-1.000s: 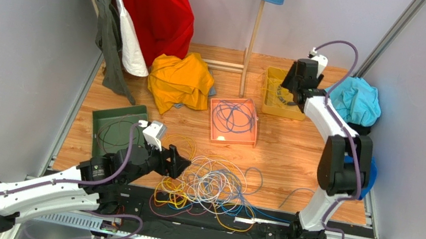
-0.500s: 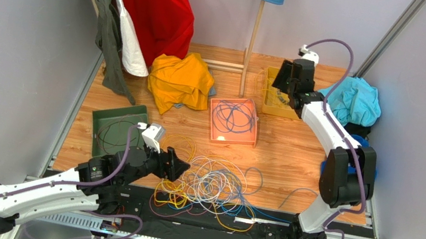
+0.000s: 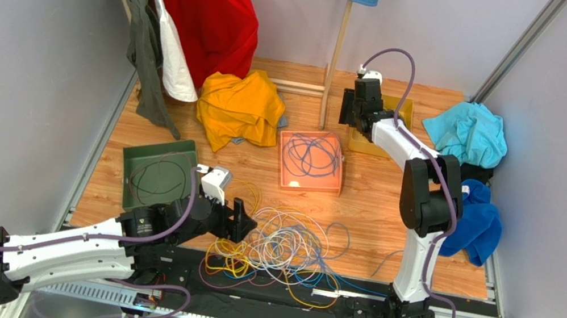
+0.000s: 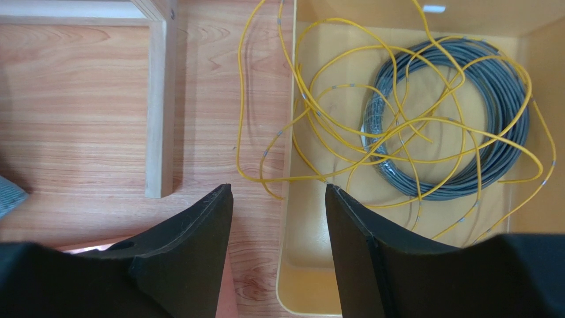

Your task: Untangle the cables

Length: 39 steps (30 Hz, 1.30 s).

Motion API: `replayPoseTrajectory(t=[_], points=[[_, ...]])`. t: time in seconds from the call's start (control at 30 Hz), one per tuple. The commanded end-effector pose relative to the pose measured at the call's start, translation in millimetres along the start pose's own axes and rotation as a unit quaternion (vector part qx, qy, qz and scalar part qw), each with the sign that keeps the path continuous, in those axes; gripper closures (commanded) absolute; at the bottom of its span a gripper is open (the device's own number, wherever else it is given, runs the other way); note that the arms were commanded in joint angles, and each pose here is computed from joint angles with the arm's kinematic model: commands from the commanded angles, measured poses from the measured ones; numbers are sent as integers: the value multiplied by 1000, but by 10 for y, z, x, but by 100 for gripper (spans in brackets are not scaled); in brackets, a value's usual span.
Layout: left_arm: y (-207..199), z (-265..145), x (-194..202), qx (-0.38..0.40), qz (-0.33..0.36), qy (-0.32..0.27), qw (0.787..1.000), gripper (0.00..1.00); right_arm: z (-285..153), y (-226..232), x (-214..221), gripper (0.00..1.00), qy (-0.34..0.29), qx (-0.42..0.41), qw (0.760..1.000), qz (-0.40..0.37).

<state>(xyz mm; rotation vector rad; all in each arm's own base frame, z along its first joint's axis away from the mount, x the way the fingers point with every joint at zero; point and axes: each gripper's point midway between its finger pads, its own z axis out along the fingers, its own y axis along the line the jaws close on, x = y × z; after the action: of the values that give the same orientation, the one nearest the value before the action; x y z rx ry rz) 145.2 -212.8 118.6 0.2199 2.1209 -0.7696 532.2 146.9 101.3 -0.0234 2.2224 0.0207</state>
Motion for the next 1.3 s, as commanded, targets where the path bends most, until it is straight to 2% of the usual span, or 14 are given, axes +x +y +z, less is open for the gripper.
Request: replayPoseTrajectory(t=[0.0, 0.23, 0.4, 0.5, 0.53, 0.6, 0.63, 0.8, 0.9, 1.27], points=[[-144, 33, -131, 25, 0, -22, 999, 12, 5, -15, -206, 42, -30, 4, 1000, 9], [-151, 70, -91, 24, 1, -13, 1000, 12, 101, -48, -92, 42, -18, 14, 1000, 6], [-132, 64, -80, 22, -1, -14, 1000, 12, 182, -52, -22, 47, -9, 13, 1000, 9], [-118, 58, -79, 20, 0, -15, 1000, 12, 196, -51, -9, 58, -9, 14, 1000, 12], [-112, 56, -78, 20, 0, -15, 1000, 12, 202, -55, 5, 65, -8, 13, 1000, 13], [-104, 58, -75, 18, 0, -16, 1000, 12, 190, -58, -8, 71, -12, 14, 1000, 15], [-108, 62, -74, 19, 0, -15, 1000, 12, 183, -59, -11, 78, -13, 13, 1000, 15], [-116, 71, -75, 20, 0, -15, 1000, 12, 121, -81, -76, 88, -27, 17, 999, 21], [-124, 70, -74, 21, -2, -15, 1000, 12, 67, -110, -147, 99, -37, 22, 999, 21], [-134, 59, -70, 26, -7, -15, 1000, 12, -212, -228, -403, 100, -86, 31, 994, 54]])
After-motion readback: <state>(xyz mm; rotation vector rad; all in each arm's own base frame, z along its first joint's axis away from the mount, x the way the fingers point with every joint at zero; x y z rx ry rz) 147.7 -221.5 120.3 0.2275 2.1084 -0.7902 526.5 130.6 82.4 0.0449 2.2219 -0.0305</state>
